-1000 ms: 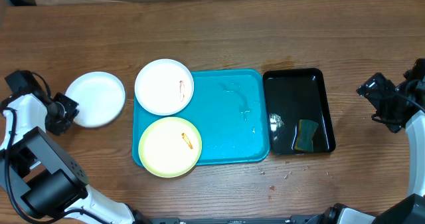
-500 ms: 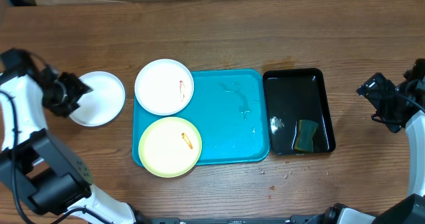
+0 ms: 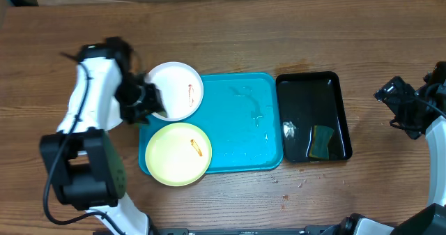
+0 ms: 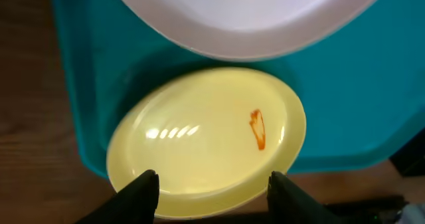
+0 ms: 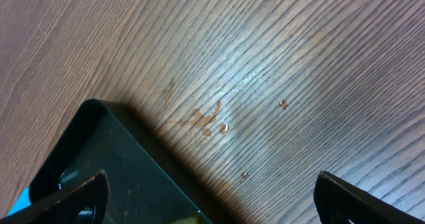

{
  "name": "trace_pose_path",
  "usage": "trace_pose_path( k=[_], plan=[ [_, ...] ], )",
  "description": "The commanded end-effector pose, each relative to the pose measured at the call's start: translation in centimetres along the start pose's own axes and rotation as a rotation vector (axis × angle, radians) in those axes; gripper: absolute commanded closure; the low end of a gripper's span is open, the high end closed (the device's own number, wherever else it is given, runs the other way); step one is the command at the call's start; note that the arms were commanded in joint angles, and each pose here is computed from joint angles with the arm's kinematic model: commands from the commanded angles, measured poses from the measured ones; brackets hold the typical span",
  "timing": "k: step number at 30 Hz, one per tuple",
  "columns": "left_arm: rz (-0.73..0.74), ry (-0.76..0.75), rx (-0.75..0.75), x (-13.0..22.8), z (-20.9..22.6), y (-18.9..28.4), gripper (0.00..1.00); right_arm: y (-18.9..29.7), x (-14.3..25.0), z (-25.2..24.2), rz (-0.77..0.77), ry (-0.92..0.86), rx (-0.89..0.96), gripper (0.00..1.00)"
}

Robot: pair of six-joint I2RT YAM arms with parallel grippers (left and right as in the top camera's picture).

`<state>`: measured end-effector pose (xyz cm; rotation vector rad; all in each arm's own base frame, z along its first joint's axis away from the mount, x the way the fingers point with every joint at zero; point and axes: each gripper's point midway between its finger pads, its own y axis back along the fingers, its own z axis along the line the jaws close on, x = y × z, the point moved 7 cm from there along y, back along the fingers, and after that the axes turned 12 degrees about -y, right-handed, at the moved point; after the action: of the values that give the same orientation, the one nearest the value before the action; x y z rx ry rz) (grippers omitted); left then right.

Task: Clean dirty plates on tray and stack at the side
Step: 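Release the plate and move the left gripper to the yellow plate rim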

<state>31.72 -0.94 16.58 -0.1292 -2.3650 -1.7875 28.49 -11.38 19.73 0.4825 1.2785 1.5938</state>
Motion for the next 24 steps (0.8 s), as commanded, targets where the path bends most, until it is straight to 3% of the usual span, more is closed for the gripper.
trace_pose_path(
  k=[1,5,8,11,18,24],
  plan=[
    [-0.031,-0.089,-0.032,2.5,-2.8,1.9,0.46,0.7,-0.6,0.4,-0.032,-0.003,-0.011,0.00],
    [-0.089,-0.065,-0.096,5.3,-3.9,4.1,0.44,0.7,-0.6,0.4,-0.032,-0.003,-0.011,0.00],
    [-0.126,0.017,-0.198,7.7,-2.9,5.0,0.36,0.7,-0.6,0.4,-0.032,-0.003,-0.011,0.00],
    [-0.134,0.065,-0.203,10.0,-2.3,4.6,0.35,0.7,-0.6,0.4,-0.032,-0.003,-0.011,0.00],
    [-0.184,0.262,-0.308,11.4,0.5,0.7,0.39,0.7,-0.6,0.4,-0.032,-0.003,-0.011,0.00],
    [-0.095,0.272,-0.285,11.9,1.6,-4.4,0.38,0.7,-0.6,0.4,-0.032,-0.003,-0.011,0.00]
  ],
)
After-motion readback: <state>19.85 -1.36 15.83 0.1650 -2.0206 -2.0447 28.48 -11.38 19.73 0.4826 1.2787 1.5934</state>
